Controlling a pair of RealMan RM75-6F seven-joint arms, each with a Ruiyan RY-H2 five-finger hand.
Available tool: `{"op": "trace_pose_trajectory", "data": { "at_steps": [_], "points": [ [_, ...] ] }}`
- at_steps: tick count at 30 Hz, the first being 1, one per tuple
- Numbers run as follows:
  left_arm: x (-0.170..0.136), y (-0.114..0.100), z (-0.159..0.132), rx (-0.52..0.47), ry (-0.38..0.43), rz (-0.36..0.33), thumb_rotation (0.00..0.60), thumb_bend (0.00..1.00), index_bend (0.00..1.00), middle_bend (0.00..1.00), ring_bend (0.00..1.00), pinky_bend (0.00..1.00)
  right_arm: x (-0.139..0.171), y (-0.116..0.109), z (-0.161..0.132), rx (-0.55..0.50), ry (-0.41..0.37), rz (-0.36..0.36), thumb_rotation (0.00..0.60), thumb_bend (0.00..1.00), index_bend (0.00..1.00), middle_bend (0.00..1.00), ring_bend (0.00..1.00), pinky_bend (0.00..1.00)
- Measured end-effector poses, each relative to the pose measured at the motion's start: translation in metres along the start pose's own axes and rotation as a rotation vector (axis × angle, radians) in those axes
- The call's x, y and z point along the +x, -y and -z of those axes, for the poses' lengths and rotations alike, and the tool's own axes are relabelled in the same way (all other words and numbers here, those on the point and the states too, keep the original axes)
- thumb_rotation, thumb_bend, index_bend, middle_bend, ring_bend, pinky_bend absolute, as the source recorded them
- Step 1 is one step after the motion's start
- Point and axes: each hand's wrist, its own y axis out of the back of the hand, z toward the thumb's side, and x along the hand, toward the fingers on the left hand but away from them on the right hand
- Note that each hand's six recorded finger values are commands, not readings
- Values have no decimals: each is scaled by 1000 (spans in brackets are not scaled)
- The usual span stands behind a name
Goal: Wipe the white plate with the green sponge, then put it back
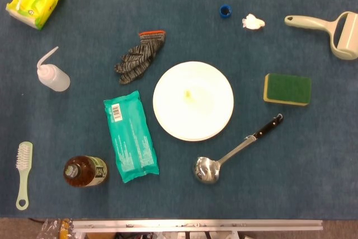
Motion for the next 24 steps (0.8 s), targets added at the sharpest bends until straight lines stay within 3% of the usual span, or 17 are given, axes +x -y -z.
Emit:
{"op": "trace_pose_trajectory", "data": {
  "at_steps": [3,8,11,18,24],
  "points": [
    [0,-1,1,0,5,0,600,469,124,160,89,133,-7,2,-10,41,-22,-34,450,0,342,270,243,478],
    [-1,-1,4,-6,9,0,600,469,124,160,89,133,-20,12,-31,112,-63,-113,435,0,337,262,221,477],
    [-2,-1,6,-10,7,0,600,469,124,160,89,133,-30,19,-42,125,-80,-166,453,0,337,262,207,477],
    [-4,1,11,-15,4,5,600,469,124,159,89,133,-48,35,-62,137,-98,-221,590,0,337,262,205,477],
    [-4,3,10,-22,11,10,600,469,124,160,89,133,-57,51,-69,150,-97,-244,600,0,337,262,205,476]
  ]
}}
